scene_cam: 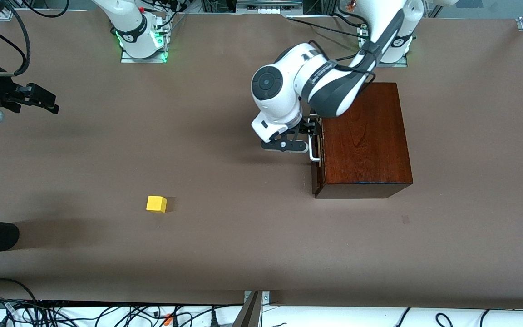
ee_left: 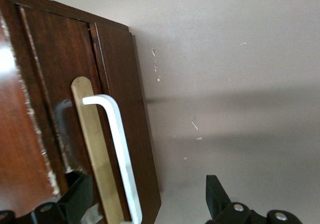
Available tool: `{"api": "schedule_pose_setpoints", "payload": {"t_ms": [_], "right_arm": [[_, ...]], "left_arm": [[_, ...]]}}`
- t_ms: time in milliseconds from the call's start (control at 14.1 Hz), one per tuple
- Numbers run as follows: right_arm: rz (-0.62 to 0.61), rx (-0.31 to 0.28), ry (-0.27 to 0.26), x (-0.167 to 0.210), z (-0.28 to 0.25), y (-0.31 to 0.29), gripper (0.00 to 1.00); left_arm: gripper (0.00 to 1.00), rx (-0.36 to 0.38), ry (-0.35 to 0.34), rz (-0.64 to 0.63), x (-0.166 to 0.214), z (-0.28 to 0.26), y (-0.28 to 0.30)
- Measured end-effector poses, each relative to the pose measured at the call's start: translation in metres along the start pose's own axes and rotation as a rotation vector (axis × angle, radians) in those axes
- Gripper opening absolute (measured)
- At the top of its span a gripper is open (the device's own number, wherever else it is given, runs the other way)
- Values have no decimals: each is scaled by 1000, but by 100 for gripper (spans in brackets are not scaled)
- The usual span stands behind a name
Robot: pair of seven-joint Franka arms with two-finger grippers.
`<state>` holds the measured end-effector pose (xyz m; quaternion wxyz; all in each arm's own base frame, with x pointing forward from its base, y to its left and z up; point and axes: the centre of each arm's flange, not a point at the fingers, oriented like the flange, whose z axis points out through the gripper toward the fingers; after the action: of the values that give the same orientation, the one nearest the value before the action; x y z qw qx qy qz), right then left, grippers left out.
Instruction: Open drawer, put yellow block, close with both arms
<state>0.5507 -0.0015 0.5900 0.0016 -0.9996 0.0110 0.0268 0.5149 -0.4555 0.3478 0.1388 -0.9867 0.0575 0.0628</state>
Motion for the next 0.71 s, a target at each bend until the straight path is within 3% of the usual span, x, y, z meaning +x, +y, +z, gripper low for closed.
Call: {"api": "schedule_pose_setpoints", "payload": {"t_ms": [142,708], "right_arm": [[0,0,0,0,0,0,100],[0,0,0,0,0,0,100]], "left_arm": [[100,36,16,1,0,13,9],[100,91,-32,-24,-5,54,14]]}}
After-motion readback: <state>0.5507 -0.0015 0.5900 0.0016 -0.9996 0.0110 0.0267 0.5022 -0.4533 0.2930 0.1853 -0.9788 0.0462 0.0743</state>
